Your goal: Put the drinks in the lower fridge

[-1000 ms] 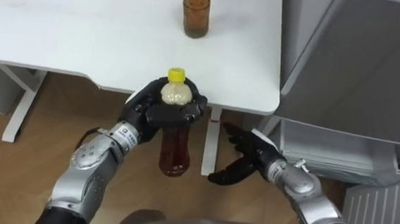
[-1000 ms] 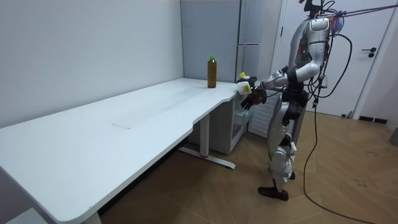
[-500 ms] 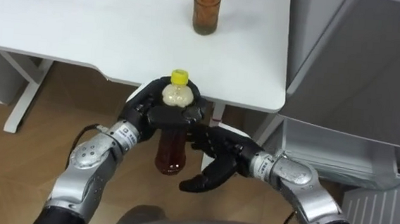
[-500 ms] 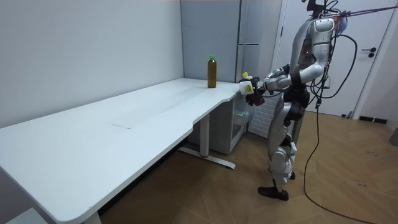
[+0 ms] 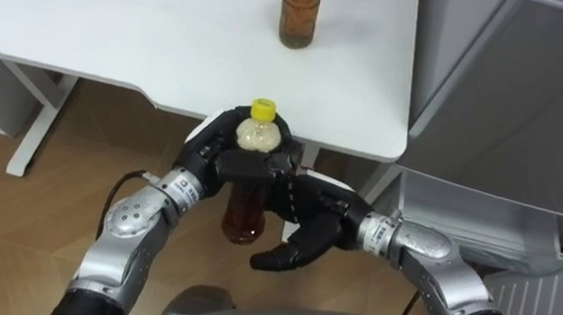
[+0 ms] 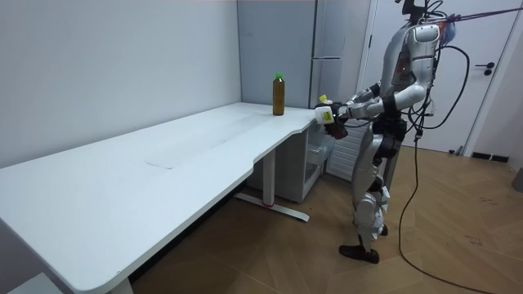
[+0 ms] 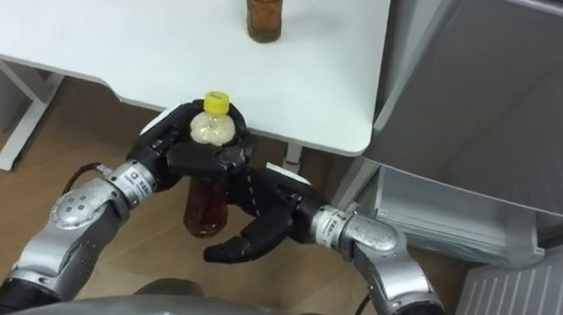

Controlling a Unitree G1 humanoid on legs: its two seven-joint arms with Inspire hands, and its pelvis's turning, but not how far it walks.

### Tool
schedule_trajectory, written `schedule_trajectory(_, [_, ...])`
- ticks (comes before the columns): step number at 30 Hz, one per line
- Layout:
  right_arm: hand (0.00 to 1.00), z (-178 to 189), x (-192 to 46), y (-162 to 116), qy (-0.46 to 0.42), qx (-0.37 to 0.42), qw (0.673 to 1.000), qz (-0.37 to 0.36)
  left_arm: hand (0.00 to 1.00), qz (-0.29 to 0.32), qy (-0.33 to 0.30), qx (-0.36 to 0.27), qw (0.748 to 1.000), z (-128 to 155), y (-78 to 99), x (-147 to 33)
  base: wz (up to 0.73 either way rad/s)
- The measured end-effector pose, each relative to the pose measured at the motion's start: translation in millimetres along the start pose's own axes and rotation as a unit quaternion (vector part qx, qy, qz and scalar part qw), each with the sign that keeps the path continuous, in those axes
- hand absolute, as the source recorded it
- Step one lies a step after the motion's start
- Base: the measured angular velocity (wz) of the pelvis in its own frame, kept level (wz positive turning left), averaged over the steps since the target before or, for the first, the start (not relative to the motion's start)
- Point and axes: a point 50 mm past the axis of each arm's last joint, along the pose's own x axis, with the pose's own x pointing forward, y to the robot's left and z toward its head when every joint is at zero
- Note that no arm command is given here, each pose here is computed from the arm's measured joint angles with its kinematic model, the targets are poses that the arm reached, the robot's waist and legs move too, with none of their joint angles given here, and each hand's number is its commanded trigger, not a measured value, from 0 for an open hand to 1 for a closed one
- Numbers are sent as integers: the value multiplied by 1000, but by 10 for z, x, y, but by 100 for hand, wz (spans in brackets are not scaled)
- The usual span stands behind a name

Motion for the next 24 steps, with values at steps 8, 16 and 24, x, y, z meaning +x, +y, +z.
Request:
schedule_trajectory(8, [0, -17, 1, 12, -13, 29, 999, 0, 100, 1, -8, 10, 1000, 14, -20, 6, 0])
schedule_trajectory(16, [0, -30, -1, 15, -18, 45, 999, 1, 100, 0, -10, 13, 1000, 12, -46, 18, 0])
schedule_trajectory(24, [0, -77, 10, 33, -14, 62, 998, 3, 100, -7, -1, 34, 999, 5, -71, 32, 0])
